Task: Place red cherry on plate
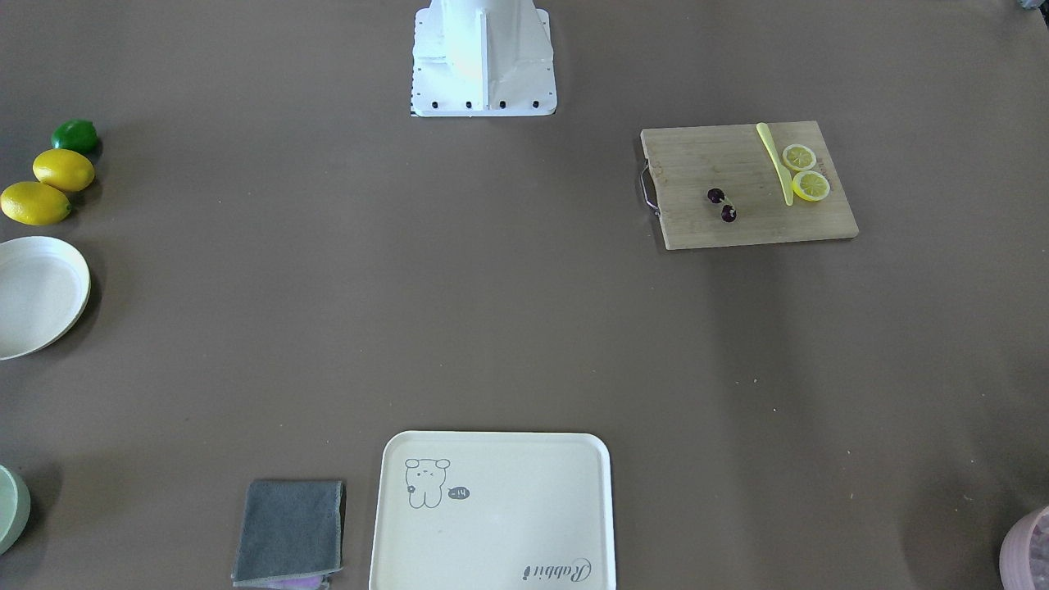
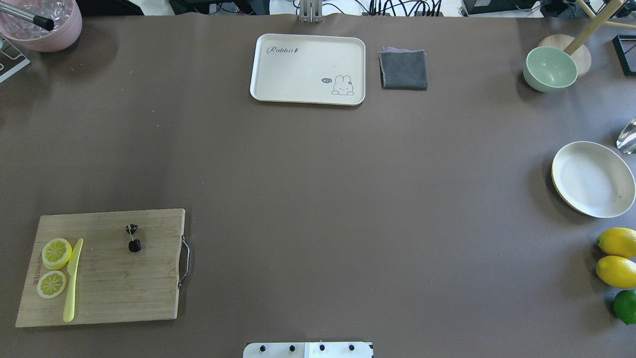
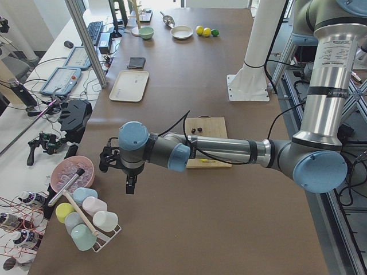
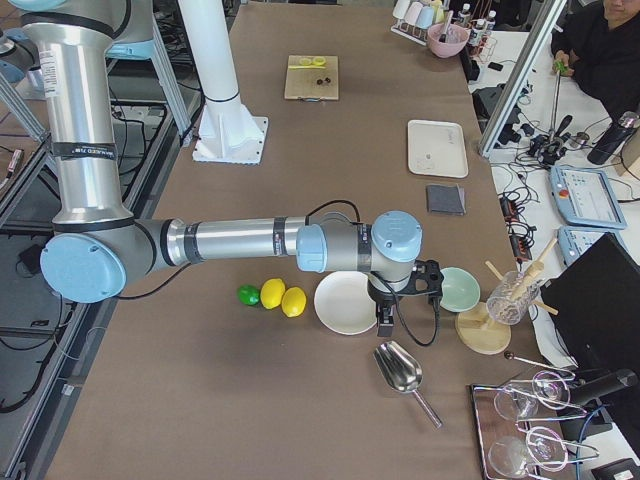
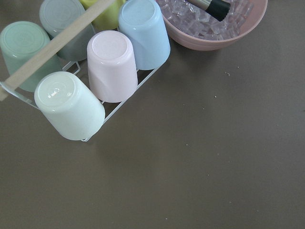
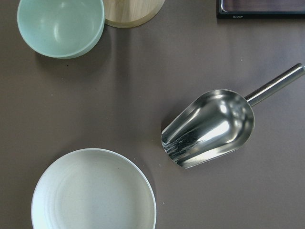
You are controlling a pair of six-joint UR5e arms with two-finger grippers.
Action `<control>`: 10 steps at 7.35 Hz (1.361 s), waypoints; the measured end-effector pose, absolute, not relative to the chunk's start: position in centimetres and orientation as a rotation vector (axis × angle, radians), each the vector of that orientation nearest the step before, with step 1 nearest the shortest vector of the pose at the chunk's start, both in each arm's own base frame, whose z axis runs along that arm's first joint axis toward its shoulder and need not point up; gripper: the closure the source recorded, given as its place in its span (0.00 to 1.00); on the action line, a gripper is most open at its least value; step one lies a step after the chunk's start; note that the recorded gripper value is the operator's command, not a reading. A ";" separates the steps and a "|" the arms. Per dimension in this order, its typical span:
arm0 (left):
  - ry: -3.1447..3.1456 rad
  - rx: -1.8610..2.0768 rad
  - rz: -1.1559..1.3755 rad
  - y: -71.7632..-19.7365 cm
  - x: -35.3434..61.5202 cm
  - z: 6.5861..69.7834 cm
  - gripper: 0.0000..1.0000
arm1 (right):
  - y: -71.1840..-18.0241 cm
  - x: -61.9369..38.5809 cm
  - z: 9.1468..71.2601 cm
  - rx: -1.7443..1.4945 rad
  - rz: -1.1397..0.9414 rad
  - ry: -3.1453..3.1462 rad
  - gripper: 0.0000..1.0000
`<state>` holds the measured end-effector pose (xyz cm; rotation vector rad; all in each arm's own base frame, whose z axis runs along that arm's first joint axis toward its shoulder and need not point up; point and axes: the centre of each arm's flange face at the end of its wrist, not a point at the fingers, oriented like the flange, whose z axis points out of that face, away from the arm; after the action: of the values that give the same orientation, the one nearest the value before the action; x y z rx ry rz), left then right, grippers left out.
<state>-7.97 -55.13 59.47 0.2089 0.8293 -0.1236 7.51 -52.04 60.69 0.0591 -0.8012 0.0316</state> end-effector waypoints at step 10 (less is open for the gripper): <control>0.830 0.221 -0.119 -55.2 -8.0 59.0 0.02 | -50.6 -2.4 73.1 0.082 0.017 -0.811 0.00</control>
<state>-8.02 -55.20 59.00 0.2206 0.8296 -0.1188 -2.40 -50.61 73.08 0.0820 -0.8105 0.0167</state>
